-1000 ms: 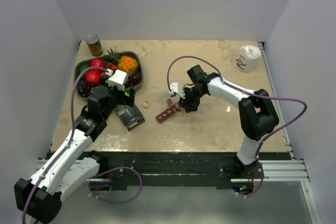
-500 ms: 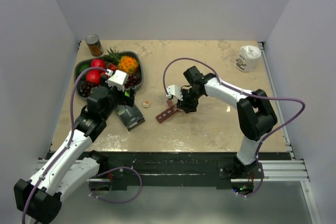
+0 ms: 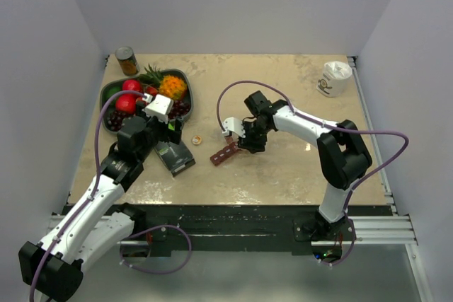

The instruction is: Sort the pills into containers

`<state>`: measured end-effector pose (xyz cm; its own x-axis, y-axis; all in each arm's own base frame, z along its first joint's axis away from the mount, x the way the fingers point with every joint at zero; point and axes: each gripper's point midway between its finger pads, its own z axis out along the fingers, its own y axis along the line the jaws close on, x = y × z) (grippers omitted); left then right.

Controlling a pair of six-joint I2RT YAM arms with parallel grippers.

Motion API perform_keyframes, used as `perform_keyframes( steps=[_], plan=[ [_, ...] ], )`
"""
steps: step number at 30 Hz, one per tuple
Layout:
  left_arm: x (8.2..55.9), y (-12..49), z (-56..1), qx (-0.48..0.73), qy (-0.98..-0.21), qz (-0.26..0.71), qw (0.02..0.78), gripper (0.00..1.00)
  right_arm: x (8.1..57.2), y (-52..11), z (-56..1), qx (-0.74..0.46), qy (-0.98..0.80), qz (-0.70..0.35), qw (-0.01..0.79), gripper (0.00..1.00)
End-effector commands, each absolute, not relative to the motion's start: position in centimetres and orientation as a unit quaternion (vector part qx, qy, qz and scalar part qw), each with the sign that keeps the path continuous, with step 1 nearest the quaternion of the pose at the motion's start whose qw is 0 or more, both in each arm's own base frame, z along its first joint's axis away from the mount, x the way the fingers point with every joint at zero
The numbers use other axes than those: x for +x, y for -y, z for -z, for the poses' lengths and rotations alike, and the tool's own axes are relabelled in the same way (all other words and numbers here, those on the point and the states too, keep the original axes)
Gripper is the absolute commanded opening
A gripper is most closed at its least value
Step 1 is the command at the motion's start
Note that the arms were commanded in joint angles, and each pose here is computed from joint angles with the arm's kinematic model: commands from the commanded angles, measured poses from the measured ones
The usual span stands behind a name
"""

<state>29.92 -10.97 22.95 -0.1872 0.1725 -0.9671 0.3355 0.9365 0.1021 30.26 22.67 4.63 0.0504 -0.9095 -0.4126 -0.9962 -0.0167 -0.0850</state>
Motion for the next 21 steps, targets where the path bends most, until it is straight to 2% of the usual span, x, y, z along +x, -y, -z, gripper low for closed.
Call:
perform_keyframes(
  steps=[1, 21],
  plan=[
    [30.04, 10.85, -23.97, 0.167, -0.754, 0.065, 0.632, 0.99, 31.41, -23.11, -5.72, -0.712, -0.668, -0.101, 0.191, 0.03],
    [29.96, 10.97, -24.06, 0.169, -0.753, 0.068, 0.633, 0.99, 31.70, -23.05, -6.05, -0.719, -0.664, -0.080, 0.188, 0.03]
  ],
)
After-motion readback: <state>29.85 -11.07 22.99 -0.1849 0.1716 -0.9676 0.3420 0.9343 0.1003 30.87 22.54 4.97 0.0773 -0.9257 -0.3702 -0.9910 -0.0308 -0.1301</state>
